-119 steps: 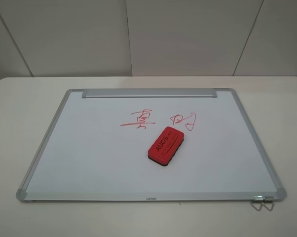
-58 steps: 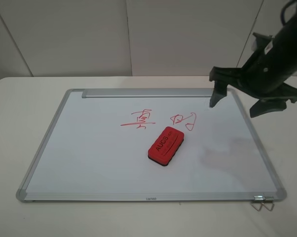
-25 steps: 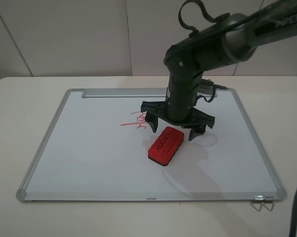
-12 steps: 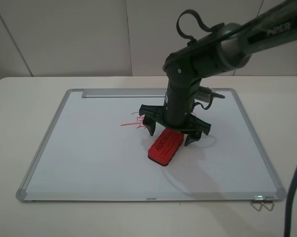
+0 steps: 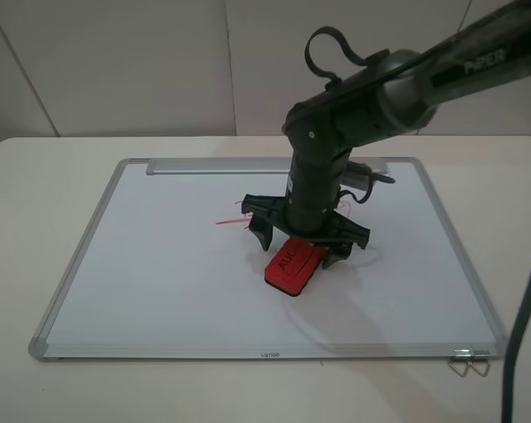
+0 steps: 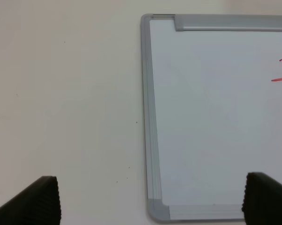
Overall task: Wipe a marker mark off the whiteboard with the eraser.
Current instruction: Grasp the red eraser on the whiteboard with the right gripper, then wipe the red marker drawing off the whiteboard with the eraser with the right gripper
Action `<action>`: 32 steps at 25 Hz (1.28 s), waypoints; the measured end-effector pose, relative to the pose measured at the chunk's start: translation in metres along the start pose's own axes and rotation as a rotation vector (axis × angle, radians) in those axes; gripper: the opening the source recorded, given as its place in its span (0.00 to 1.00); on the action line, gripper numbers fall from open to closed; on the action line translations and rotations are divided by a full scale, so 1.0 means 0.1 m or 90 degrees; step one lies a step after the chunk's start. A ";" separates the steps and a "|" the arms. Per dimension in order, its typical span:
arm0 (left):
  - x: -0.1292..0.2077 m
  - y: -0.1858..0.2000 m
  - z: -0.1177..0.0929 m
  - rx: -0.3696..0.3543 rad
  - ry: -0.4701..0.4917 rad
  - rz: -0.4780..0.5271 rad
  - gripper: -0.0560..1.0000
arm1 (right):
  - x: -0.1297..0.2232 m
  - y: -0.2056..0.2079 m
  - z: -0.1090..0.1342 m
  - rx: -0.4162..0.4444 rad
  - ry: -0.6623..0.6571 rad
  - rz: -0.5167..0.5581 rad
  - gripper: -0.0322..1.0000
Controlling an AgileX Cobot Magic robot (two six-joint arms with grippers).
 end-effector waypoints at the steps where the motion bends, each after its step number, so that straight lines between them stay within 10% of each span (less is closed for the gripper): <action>1: 0.00 0.00 0.00 0.000 0.000 0.000 0.79 | 0.00 0.00 0.00 0.000 0.000 0.001 0.72; 6: 0.00 0.00 0.00 0.000 0.000 0.000 0.79 | 0.01 0.00 -0.02 0.009 -0.001 0.006 0.56; 20: 0.00 0.00 0.00 0.000 0.000 0.000 0.79 | 0.00 0.00 -0.04 0.018 0.032 0.001 0.56; 32: 0.00 0.00 0.00 0.000 0.000 0.000 0.79 | -0.36 0.75 0.26 -0.002 0.432 -0.073 0.56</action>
Point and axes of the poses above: a point on each arm's last joint axis where the gripper is mounted, y pointing back along that axis away from the gripper, z along the wrist's bending axis when the last joint is at zero, x = y × z, the point moved 6 cm from there along -y, pointing out along that axis toward the gripper, and after that the axes turned 3 degrees about y, right-handed, at the moved point
